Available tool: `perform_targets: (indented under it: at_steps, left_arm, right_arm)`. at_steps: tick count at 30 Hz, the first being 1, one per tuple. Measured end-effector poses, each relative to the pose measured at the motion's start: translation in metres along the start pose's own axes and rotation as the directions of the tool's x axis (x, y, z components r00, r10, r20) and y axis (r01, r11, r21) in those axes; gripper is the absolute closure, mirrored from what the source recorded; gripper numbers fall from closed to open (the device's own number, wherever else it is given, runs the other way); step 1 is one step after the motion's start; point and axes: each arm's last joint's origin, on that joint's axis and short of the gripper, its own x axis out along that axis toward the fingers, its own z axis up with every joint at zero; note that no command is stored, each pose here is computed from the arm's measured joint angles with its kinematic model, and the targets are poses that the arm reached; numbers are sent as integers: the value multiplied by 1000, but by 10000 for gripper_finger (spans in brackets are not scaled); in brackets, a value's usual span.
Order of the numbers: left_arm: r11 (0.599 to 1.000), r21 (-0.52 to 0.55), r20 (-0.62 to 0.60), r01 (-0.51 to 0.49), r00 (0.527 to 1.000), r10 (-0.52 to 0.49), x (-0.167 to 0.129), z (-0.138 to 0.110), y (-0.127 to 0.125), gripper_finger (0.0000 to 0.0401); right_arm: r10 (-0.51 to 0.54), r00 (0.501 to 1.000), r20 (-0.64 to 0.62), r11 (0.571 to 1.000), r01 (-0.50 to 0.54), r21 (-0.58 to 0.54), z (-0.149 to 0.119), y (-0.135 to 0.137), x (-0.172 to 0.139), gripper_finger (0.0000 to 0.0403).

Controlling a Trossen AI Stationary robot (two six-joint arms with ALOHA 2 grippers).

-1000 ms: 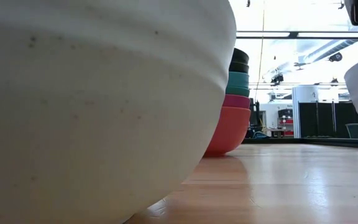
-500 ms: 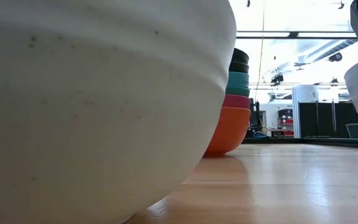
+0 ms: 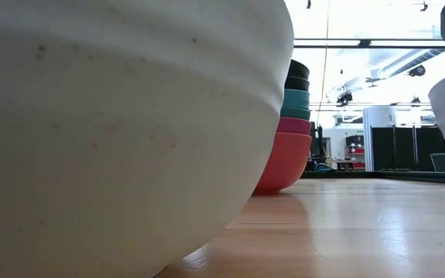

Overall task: Nest bowls inside each other
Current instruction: Stack the right white bowl on the black bowl

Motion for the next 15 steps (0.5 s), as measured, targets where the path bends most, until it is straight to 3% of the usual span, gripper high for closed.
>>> perform_targets:
  at_steps: [5,15]
  left_arm:
    - [1000,0,0,0,1000,0,0,0,0,401]
    - [1000,0,0,0,1000,0,0,0,0,401]
  right_arm:
    - [-1,1000,-6,1000,1,-6,0,0,0,388]
    - [0,1000,-5,1000,0,-3,0,0,0,393]
